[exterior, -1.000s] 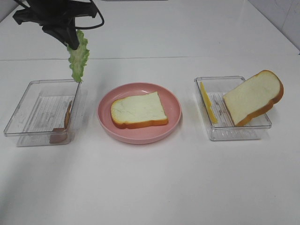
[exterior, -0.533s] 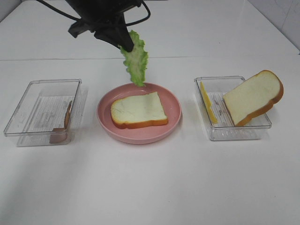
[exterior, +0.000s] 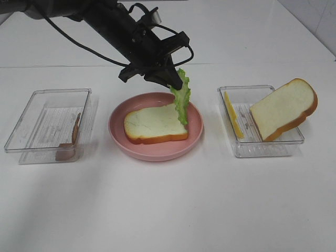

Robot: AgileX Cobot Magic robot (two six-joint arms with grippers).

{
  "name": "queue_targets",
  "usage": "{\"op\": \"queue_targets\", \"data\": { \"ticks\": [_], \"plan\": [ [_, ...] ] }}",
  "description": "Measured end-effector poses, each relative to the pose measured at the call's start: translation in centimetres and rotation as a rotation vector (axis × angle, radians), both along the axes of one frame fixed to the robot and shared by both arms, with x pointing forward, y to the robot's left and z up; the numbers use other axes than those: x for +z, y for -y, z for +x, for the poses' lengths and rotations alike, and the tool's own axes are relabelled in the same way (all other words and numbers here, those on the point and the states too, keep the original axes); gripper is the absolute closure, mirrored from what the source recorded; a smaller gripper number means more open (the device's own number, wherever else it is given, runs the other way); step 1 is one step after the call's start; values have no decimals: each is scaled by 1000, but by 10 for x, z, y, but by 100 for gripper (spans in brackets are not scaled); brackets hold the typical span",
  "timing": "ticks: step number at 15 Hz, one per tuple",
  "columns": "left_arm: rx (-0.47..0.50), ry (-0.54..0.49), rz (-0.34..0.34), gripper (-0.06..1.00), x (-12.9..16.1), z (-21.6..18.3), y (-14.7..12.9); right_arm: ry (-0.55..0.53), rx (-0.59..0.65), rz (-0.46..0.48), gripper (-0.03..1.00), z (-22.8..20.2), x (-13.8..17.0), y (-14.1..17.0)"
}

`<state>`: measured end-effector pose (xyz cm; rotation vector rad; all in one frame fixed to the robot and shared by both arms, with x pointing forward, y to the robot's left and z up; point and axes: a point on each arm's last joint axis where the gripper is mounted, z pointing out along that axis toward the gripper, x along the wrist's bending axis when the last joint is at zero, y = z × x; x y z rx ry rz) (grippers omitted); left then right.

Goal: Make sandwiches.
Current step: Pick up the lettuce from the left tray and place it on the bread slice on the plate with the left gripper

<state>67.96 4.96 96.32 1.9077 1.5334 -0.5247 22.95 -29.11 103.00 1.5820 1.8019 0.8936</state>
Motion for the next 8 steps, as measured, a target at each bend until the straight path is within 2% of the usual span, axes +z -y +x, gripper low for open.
{"op": "queue_targets", "data": {
  "ticks": [4, 6, 8],
  "plan": [
    [-14, -15, -9, 94, -19, 2, 4, 0, 0, 0, 17, 0, 0, 0],
    [-28, 1, 34, 94, -22, 2, 2, 0, 0, 0, 17, 0, 0, 0],
    [-48, 23, 104, 94, -26, 3, -4, 0, 0, 0, 17, 0, 0, 0]
  ]
}}
